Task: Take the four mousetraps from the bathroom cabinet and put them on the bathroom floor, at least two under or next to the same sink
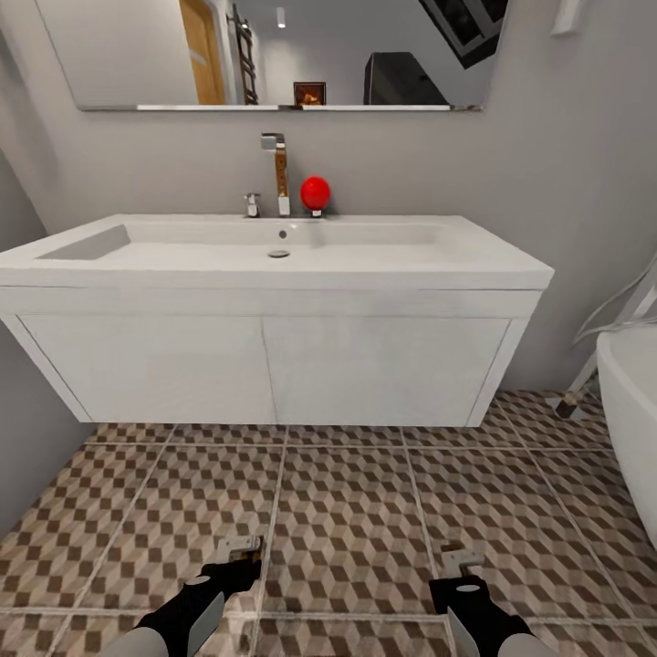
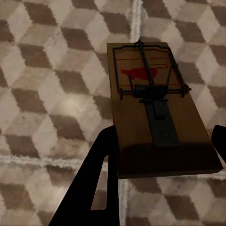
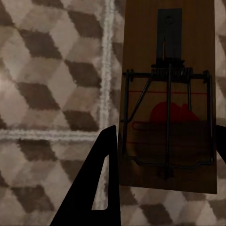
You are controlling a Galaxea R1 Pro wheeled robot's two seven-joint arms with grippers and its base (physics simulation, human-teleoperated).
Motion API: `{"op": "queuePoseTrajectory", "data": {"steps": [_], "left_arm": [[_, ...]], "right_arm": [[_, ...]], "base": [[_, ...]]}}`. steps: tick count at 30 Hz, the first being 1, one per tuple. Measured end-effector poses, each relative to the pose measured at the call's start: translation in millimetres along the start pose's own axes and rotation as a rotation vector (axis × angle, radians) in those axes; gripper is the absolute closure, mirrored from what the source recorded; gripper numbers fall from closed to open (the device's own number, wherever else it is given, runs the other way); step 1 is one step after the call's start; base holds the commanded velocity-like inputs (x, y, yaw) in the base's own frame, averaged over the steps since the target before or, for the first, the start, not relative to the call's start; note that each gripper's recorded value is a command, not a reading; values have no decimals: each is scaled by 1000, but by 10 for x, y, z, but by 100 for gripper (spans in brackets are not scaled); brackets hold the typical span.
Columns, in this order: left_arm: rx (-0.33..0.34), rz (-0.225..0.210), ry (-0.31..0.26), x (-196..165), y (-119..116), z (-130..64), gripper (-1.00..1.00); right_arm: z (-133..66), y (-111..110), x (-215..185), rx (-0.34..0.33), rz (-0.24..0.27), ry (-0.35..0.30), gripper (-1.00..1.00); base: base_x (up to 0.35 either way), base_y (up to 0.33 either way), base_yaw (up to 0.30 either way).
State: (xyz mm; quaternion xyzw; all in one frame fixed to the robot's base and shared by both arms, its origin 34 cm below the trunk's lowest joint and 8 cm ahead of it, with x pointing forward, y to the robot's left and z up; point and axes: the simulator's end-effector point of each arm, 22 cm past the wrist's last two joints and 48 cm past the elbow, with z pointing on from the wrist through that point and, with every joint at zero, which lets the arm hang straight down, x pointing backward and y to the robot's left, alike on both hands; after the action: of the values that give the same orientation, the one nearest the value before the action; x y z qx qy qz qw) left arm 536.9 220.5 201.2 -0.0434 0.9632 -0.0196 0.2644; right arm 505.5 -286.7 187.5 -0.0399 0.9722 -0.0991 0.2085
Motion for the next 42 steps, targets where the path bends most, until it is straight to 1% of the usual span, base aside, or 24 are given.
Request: {"op": "queuePoseTrajectory", "data": {"steps": [13,18,23,32,42], "left_arm": [[-2,2,-7,-17,16,0,100],[-4,3,11,81,28,53,100],[-6,3,31,185,38,103,100],[-10,2,68,376,59,188,100],[-11,2,66,370,61,188,100]], "right_arm": [[0,-10,-33,1,3,-11,100],[55,15,25,-2,0,-7,100],[108,35,38,-3,0,-24,100],[203,75,195,-8,-7,2,100],[203,74,196,-8,-6,2,100]], "base": [[0,0,0],[0,0,0],[0,0,0],[0,0,0],[0,0,0]]}}
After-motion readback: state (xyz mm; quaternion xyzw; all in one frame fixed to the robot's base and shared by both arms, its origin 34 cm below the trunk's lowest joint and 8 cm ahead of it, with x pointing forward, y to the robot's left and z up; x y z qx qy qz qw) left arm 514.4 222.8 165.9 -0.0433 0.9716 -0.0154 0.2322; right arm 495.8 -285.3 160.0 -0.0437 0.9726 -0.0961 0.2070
